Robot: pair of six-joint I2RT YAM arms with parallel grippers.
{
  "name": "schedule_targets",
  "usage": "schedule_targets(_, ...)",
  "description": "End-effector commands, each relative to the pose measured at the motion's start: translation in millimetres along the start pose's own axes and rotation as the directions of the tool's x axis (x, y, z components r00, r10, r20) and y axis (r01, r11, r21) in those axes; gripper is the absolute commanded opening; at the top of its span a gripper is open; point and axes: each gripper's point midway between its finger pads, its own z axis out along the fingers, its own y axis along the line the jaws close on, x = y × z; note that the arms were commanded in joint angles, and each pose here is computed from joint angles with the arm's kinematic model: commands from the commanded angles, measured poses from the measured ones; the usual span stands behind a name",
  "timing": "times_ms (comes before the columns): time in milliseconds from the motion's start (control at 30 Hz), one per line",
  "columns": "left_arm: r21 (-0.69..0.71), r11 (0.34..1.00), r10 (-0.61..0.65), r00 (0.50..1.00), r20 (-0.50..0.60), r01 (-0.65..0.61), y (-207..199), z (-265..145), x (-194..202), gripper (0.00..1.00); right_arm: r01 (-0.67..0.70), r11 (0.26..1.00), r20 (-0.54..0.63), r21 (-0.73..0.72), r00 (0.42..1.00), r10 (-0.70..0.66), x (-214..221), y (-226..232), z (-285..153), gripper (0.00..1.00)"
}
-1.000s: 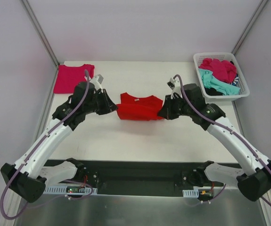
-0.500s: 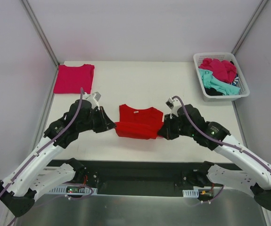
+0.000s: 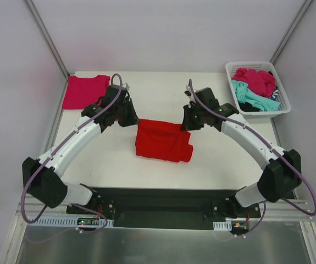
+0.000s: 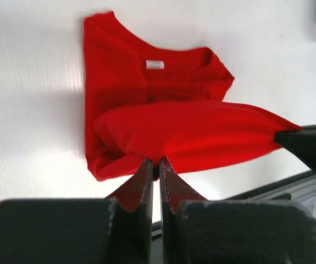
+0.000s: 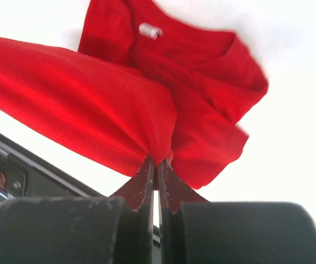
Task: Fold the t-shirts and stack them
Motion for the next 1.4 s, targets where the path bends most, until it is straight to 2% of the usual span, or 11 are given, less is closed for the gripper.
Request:
schedule_targets(0,0.016,1.0,0.024,0.997,0.072,-0.025,2.2,15.4,-51.4,0.0,0.018,0.999,0.063,-0.039,0.998,-0.016,-41.0,-12.9,-9.4,0.01)
schedule_targets(200,-0.029,0.999,0.029,1.0,-0.001,-0.029,22.8,65.1,-71.9,0.0,-0.002,1.0,-0.011,-0.023,1.0,0.002,-48.3,-44.9,19.6,0.01)
schedule_targets(400,-0.074,0.997,-0.026,0.992,-0.121,0.018,46.3,126.7,-54.3,0.0,-0.046,0.998,-0.076,-0.042,0.996,0.043,-38.5,-52.1,57.5,0.01)
schedule_targets(500,-0.069,0.996,-0.061,0.988,-0.14,0.052,51.2,145.4,-43.9,0.0,-0.064,0.997,-0.104,-0.036,0.993,0.06,-33.1,-57.4,76.0,0.01)
schedule_targets(700,-0.097,0.993,-0.08,0.986,-0.146,0.066,62.8,163.4,-37.8,0.0,-0.064,0.998,-0.111,-0.013,0.992,0.062,-34.3,-67.5,93.7,0.01)
schedule_targets(1067,-0.125,0.991,-0.07,0.988,-0.139,0.052,77.6,192.2,-54.5,0.0,-0.036,0.999,-0.081,0.014,0.996,0.037,-55.1,-84.3,123.2,0.01)
schedule_targets(1167,-0.131,0.991,-0.059,0.988,-0.143,0.04,80.5,201.9,-56.6,0.33,-0.018,0.999,-0.029,0.035,0.999,0.019,-66.3,-88.5,125.2,0.04)
schedule_targets(1200,-0.131,0.991,-0.055,0.988,-0.141,0.037,80.7,203.9,-57.8,0.43,-0.013,0.999,-0.021,0.033,1.0,0.014,-64.9,-88.9,125.3,0.1)
schedule_targets(1267,-0.141,0.99,-0.04,0.993,-0.111,0.024,79.7,200.6,-67.4,0.49,0.014,1.0,0.038,0.017,0.999,-0.014,-76.8,-84.8,120.6,0.15)
schedule_targets(1333,-0.135,0.991,-0.011,0.998,-0.069,0.002,73.4,191.6,-82.3,0.59,0.036,0.999,0.065,0.03,0.997,-0.038,-82.8,-85.6,116.7,0.24)
schedule_targets(1367,-0.13,0.991,0.001,0.999,-0.044,-0.007,68.8,186.2,-91.4,0.62,0.042,0.999,0.073,0.034,0.996,-0.044,-85.3,-85.5,114.4,0.25)
